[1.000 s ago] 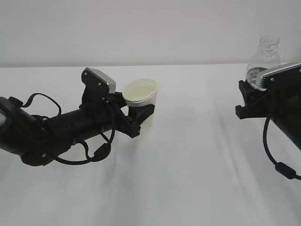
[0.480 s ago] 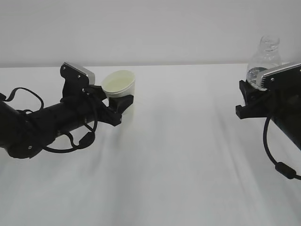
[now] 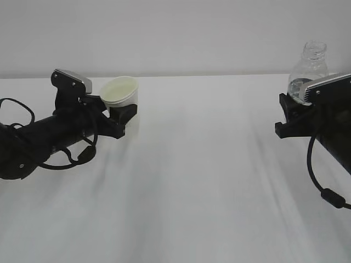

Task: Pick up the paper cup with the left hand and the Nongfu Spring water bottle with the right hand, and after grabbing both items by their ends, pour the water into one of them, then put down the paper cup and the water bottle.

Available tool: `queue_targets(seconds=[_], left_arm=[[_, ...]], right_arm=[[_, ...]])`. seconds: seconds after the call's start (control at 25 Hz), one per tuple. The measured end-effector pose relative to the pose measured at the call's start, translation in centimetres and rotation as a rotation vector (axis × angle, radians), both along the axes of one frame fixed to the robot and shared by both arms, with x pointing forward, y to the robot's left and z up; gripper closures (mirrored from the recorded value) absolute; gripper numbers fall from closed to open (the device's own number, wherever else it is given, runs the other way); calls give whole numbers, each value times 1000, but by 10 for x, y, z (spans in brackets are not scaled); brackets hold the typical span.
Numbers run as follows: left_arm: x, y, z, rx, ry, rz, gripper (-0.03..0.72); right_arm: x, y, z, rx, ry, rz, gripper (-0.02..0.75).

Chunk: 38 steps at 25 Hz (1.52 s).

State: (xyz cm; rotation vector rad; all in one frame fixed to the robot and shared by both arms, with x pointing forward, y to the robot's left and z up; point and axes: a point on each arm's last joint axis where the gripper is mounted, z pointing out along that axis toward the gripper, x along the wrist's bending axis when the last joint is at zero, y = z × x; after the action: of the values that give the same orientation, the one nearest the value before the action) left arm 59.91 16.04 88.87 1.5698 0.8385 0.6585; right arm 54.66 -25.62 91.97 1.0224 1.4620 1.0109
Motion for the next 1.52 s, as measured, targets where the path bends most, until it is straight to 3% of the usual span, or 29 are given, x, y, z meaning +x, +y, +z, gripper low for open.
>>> queue_targets(seconds=[1.52], left_arm=[[24,94,-2,-6,26,289,205]], right_arm=[[0,-1,0,3,0,-8,274]])
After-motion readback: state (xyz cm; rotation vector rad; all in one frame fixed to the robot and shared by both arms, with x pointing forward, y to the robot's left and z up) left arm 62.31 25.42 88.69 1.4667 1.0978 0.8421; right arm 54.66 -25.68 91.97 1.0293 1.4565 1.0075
